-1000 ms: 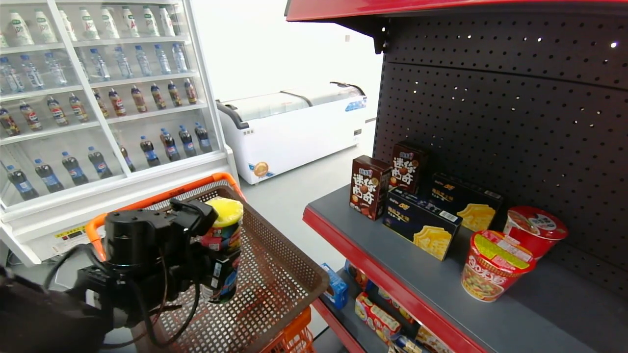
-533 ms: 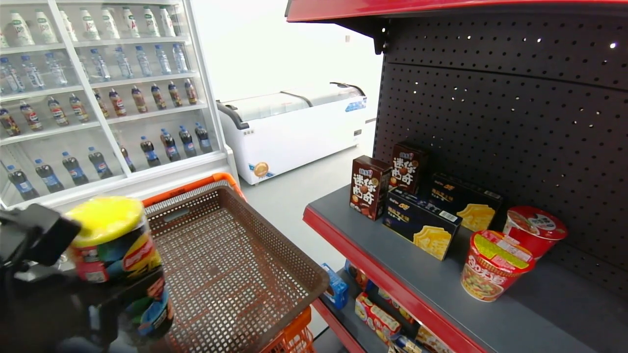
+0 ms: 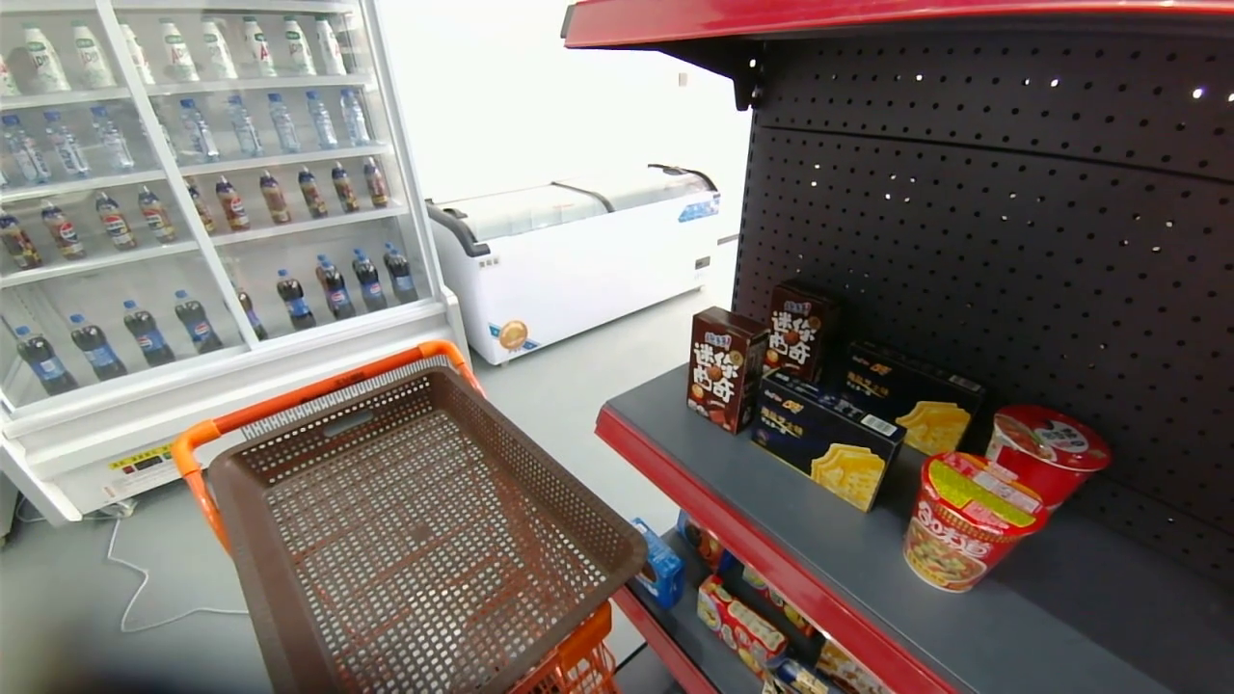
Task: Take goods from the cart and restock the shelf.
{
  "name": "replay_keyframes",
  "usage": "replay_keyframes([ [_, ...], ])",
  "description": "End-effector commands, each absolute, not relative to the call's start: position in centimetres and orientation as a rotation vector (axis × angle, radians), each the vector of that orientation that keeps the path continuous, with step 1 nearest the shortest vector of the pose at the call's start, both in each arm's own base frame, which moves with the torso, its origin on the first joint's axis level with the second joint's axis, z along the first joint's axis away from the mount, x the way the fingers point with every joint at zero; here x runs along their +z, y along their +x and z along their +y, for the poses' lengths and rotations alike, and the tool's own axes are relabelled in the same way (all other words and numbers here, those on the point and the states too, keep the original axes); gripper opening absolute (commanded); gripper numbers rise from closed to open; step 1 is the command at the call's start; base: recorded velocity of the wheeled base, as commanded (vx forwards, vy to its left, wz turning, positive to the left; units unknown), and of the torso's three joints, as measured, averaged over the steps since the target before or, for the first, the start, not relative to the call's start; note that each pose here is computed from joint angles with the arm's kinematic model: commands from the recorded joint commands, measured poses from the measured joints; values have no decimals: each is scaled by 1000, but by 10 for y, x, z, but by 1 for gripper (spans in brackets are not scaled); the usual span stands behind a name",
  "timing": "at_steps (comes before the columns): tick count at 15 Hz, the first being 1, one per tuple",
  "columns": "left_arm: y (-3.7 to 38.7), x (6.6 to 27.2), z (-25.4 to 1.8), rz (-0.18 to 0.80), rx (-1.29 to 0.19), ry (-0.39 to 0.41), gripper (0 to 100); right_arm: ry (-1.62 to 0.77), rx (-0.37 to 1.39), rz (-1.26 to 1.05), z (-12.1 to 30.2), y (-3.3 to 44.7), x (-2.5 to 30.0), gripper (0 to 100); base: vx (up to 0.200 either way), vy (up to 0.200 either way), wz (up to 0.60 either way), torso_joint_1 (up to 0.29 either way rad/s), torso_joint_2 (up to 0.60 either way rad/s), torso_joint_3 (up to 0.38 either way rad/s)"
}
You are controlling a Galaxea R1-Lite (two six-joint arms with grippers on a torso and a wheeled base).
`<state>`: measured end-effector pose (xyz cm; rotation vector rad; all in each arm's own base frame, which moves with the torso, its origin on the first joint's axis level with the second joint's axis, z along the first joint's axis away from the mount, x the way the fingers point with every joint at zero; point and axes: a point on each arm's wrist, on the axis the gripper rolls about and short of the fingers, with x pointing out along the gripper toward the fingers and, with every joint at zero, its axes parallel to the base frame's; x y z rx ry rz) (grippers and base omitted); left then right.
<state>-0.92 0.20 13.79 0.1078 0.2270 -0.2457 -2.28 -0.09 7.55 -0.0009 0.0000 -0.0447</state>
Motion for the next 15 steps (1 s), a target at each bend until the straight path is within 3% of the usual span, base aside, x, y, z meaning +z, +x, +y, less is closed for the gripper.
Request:
replay_keyframes([
  [1, -24, 123, 5, 139, -245, 65, 0, 2, -44, 1, -1, -23, 76, 100, 0, 0, 0, 0, 0, 0],
  [6, -31, 118, 8, 83, -149, 47, 0, 0, -44, 2, -1, -23, 76, 100, 0, 0, -480, 0, 0, 2],
  [15, -29, 115, 7, 69, -159, 27, 0, 0, -41, 2, -1, -23, 76, 100, 0, 0, -600, 4, 2, 2],
])
